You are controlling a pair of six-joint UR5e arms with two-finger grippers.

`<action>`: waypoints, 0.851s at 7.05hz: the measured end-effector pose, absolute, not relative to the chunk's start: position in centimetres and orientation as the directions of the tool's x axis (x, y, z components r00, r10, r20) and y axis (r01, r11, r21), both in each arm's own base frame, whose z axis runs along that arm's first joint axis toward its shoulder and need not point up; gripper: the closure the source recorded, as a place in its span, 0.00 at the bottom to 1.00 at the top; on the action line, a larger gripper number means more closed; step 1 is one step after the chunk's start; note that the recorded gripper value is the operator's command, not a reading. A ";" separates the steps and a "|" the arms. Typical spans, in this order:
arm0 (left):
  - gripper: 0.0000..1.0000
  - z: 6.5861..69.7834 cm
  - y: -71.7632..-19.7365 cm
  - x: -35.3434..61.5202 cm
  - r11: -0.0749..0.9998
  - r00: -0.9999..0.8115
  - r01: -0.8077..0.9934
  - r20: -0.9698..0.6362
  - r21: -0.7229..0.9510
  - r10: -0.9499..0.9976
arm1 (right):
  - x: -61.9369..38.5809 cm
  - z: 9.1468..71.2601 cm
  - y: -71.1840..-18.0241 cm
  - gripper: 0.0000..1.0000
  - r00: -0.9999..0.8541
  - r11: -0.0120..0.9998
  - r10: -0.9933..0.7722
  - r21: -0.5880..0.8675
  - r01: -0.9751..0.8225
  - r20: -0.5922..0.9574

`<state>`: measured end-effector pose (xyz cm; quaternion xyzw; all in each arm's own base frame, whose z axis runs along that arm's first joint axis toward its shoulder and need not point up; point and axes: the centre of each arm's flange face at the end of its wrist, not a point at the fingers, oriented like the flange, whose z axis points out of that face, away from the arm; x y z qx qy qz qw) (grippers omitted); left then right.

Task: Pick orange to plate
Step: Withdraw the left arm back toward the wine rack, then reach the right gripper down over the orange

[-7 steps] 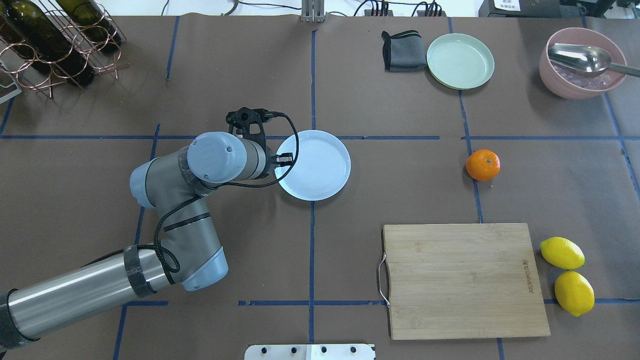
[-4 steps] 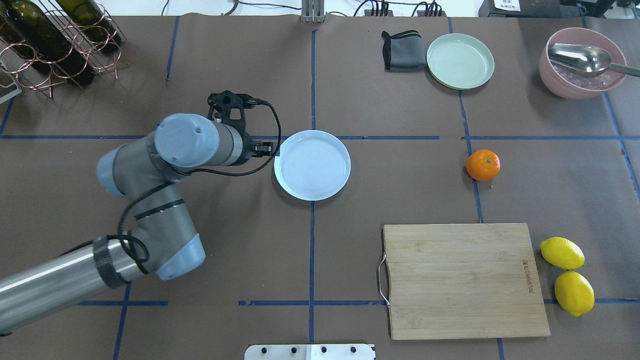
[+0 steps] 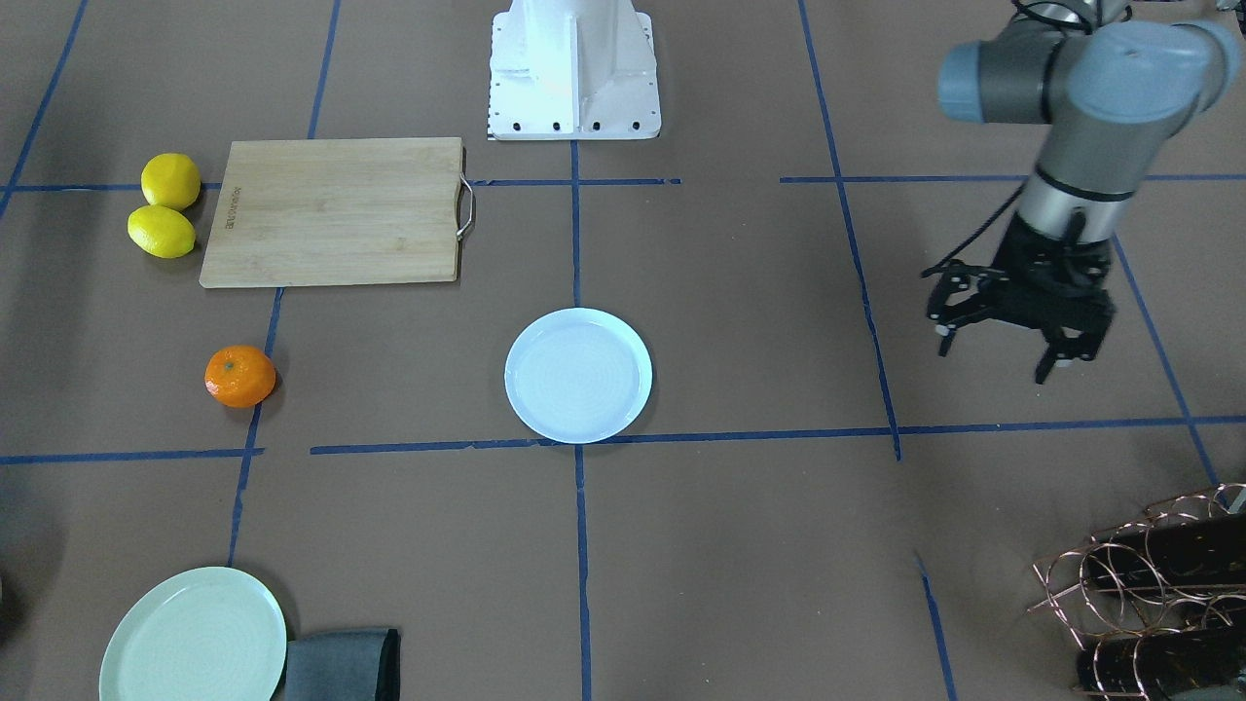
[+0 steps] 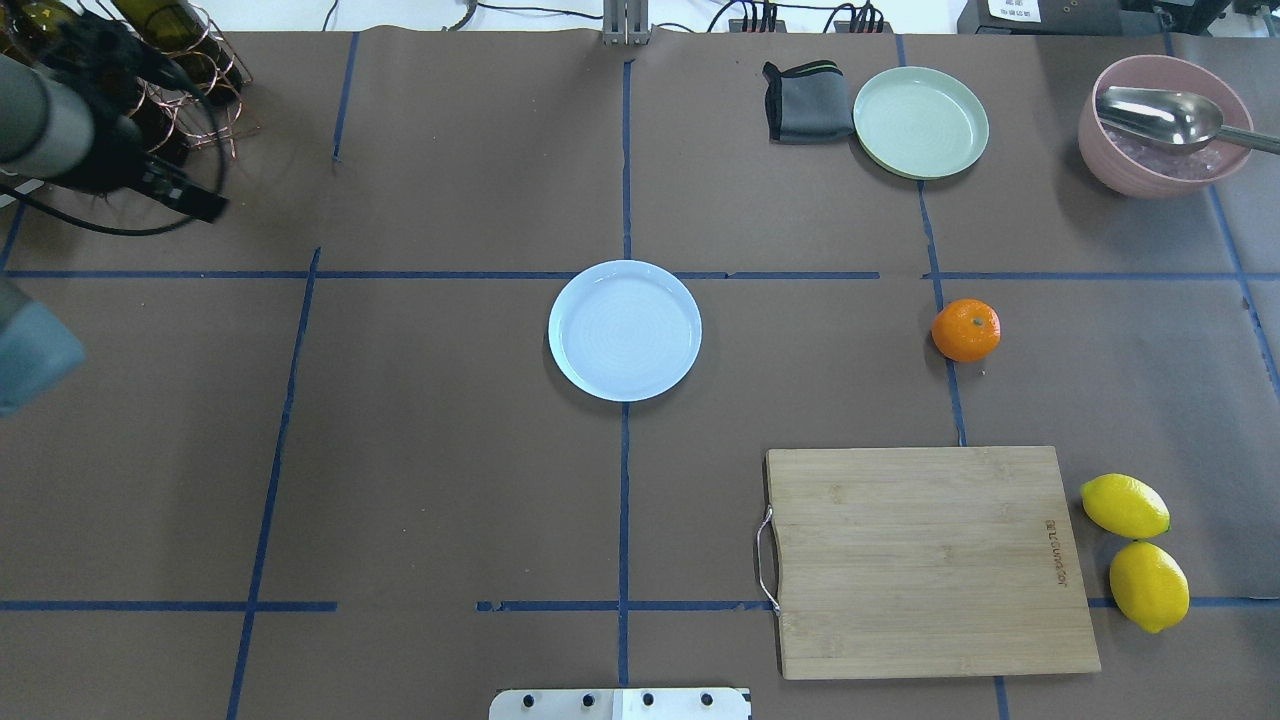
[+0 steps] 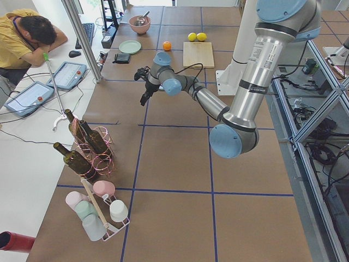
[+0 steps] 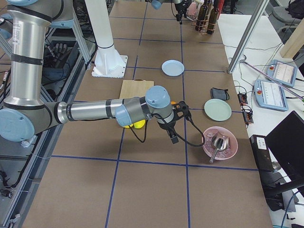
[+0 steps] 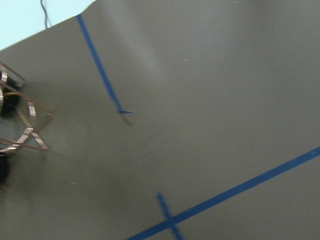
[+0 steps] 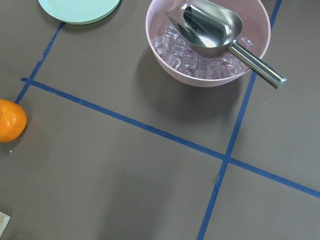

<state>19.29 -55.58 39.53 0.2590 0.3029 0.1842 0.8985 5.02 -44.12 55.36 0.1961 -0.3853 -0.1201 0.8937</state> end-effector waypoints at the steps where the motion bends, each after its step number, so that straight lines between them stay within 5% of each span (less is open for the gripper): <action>1: 0.00 44.0 -56.8 11.4 0.776 0.742 -0.275 -0.388 0.568 0.547 | 4.2 55.0 -44.3 0.00 0.664 0.888 -0.383 0.453 0.075 0.642; 3: 0.00 53.5 -56.1 -3.4 0.787 0.737 -0.401 -0.346 0.468 0.581 | 1.4 52.8 -46.2 0.00 0.645 0.882 -0.411 0.459 0.104 0.644; 6: 0.00 64.5 -45.7 -10.2 0.904 0.667 -0.255 -0.614 0.344 0.421 | -4.6 49.1 -48.7 0.00 0.636 0.907 -0.379 0.408 0.110 0.672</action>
